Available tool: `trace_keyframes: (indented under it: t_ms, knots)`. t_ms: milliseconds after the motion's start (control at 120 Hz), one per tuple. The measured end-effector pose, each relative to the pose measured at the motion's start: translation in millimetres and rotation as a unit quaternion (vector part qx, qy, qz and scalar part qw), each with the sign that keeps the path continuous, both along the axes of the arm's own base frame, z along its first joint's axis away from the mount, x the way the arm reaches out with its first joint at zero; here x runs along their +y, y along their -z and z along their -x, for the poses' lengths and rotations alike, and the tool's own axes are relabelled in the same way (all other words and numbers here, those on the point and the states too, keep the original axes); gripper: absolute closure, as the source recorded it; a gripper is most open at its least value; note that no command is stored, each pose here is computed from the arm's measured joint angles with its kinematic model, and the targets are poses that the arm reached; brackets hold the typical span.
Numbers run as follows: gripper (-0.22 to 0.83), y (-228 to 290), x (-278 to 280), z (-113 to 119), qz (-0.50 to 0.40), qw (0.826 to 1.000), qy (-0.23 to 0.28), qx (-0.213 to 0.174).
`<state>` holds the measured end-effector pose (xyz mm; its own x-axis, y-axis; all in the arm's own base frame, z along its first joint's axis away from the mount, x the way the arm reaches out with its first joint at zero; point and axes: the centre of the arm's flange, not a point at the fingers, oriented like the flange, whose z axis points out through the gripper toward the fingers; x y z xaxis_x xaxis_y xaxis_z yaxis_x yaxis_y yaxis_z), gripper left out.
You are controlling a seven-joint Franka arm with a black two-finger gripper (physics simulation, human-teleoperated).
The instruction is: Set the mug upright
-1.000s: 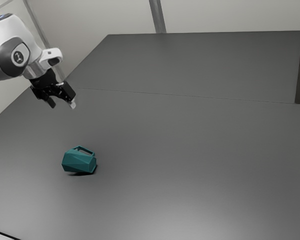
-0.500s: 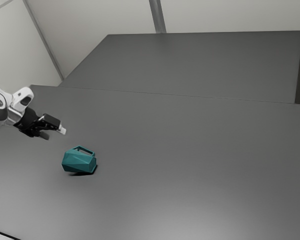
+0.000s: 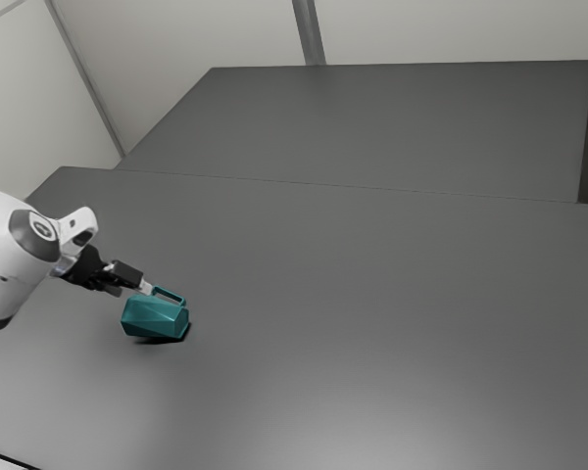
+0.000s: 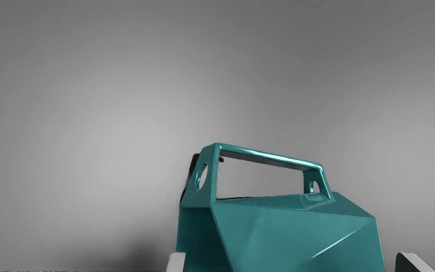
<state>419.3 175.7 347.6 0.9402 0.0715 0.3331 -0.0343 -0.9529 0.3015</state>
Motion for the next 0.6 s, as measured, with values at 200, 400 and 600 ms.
trace_keyframes:
  t_ms: [200, 400, 600]
  knots:
    - [0.00, 9.4, -1.4, 12.4, -0.008, 1.000, 0.004, -0.014]
    - [0.00, 24.3, -4.1, 10.9, -0.012, 1.000, 0.017, -0.012]
    - [0.03, 30.7, -15.0, 11.5, -0.006, 1.000, 0.023, -0.019]
